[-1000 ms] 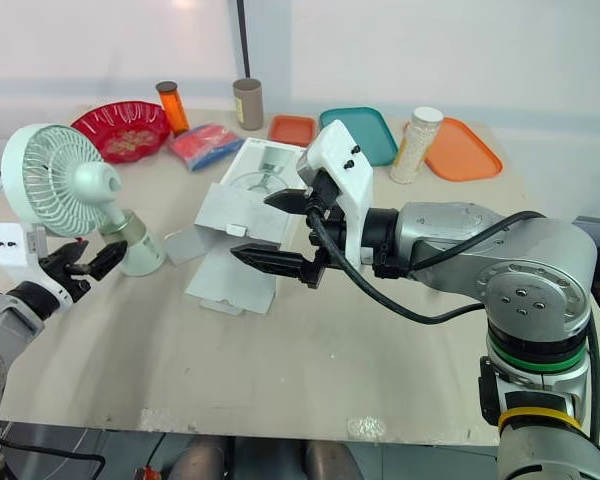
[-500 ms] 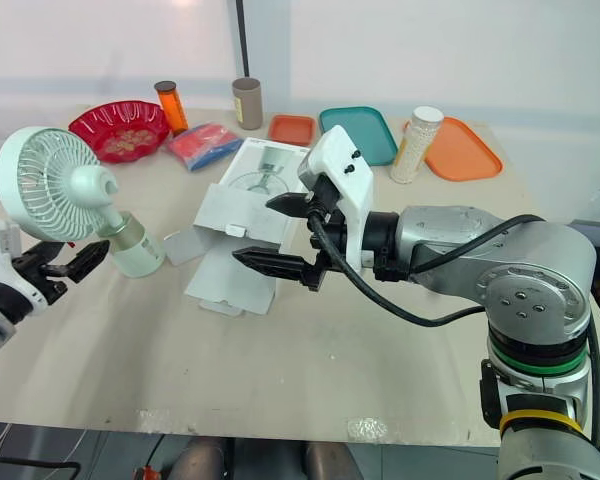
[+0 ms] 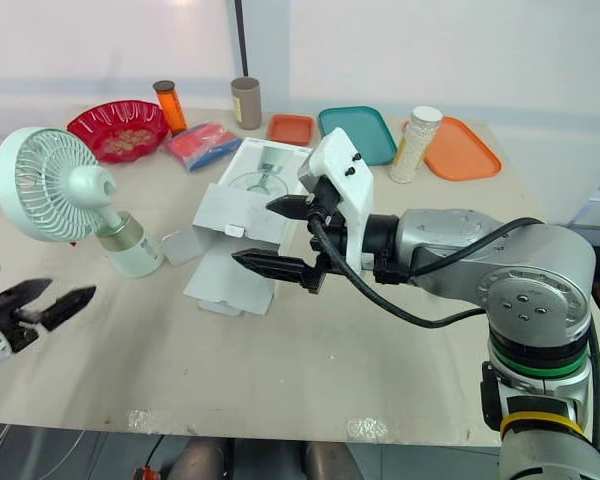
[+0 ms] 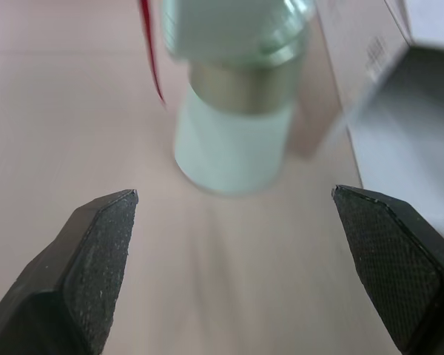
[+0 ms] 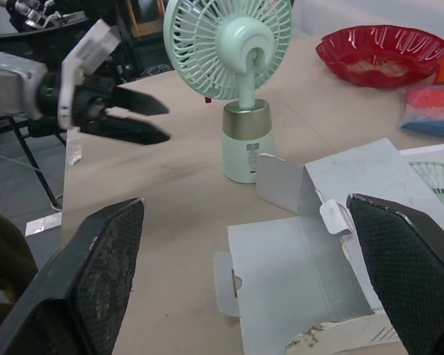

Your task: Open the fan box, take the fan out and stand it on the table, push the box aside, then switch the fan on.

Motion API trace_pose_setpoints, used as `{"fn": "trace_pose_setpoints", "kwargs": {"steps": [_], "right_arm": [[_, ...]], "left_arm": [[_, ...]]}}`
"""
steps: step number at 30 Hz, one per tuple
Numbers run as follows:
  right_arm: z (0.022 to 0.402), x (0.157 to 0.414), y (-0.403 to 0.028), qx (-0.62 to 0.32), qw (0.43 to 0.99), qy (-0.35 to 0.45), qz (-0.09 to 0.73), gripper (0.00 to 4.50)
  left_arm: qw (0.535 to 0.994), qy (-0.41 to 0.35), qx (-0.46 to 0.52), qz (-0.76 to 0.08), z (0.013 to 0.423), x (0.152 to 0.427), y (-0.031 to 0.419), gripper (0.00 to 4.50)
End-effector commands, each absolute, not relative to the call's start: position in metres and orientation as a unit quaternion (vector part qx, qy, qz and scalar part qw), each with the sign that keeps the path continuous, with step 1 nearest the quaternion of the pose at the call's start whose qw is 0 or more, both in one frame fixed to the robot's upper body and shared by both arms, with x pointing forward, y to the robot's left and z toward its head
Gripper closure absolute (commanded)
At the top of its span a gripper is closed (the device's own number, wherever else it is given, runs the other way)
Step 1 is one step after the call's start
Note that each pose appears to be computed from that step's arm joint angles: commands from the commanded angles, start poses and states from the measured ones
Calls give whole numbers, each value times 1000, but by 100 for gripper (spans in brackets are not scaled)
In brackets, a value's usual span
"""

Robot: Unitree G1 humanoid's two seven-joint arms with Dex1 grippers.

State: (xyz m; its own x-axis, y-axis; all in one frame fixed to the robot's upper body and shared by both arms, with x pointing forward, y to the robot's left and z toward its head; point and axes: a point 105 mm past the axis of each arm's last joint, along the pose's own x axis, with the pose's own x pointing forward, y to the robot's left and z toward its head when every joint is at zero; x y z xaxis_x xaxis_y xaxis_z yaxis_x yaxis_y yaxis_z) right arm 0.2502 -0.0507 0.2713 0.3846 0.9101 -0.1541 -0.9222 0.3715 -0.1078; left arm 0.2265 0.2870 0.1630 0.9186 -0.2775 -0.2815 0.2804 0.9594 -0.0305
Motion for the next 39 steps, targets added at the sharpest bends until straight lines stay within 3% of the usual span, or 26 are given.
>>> {"fn": "trace_pose_setpoints", "kwargs": {"steps": [1,13,25,39], "right_arm": [[276,244,-55,-89,836,18,540,0],[257,257,-62,-101,893,44,436,0],[235,280,-61,-112,926,79,352,0],[217,303,-53,-110,935,107,319,0]], "left_arm": [[961,121,88,-232,195,211,276,2],[853,93,180,-482,192,182,217,2],[864,13,160,-478,211,222,205,2],[867,-8,139,-479,214,230,176,2]]}}
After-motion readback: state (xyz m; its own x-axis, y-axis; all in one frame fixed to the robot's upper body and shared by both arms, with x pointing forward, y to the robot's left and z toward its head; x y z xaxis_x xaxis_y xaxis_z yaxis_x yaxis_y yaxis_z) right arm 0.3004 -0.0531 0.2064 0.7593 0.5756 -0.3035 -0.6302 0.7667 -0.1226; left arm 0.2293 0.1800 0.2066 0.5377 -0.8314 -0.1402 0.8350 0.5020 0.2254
